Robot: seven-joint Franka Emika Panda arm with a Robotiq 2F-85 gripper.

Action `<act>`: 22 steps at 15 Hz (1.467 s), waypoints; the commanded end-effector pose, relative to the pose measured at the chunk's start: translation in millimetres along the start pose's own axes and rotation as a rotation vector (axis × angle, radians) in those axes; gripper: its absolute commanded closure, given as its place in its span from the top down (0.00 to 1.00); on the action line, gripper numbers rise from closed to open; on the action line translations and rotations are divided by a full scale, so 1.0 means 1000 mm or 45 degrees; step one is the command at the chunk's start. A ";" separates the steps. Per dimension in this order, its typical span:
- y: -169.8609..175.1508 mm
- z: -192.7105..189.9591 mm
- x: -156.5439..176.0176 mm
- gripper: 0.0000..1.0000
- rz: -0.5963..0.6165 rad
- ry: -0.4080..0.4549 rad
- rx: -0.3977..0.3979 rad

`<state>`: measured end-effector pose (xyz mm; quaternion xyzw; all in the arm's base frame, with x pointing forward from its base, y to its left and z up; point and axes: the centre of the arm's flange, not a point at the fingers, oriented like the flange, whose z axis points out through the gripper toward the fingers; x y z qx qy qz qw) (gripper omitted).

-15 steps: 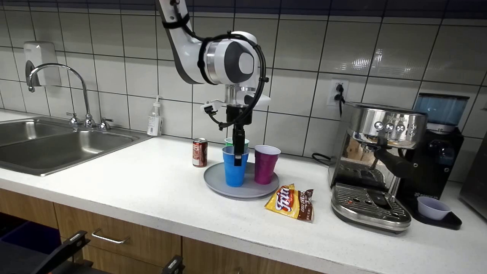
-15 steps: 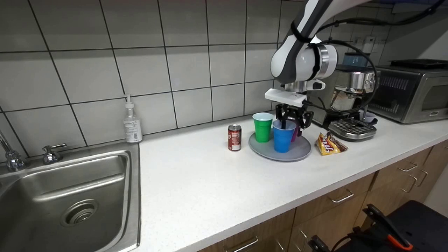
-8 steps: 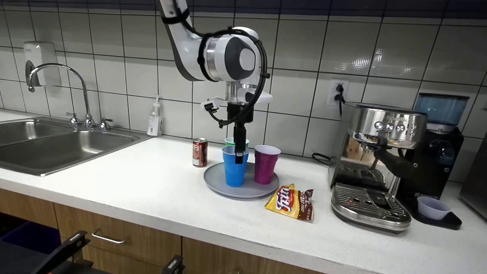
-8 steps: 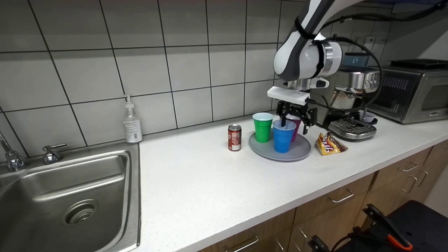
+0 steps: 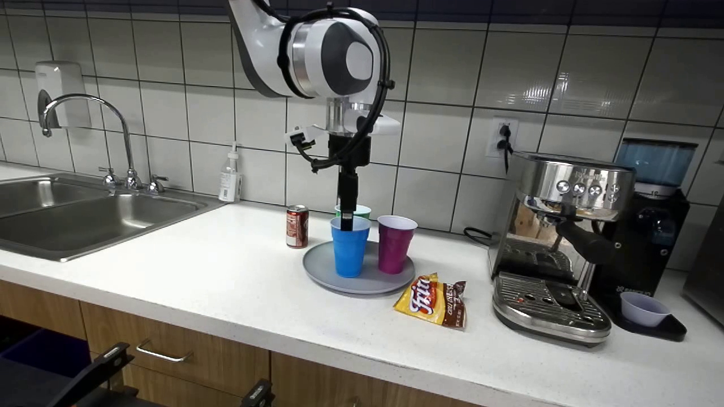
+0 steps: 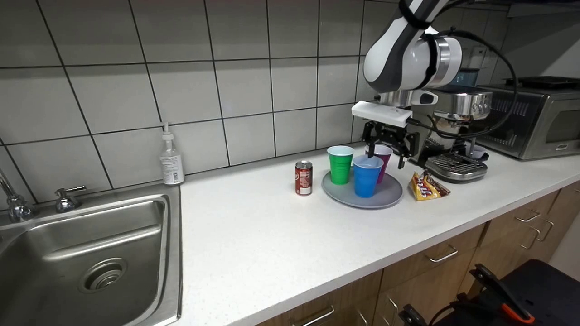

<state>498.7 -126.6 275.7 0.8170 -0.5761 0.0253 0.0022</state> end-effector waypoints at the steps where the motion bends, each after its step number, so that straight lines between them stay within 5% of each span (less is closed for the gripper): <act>1: 0.025 -0.033 -0.029 1.00 -0.043 0.012 0.030; 13: 0.044 -0.070 -0.115 1.00 -0.337 0.039 0.068; 22: 0.031 -0.053 -0.100 1.00 -0.268 0.025 0.070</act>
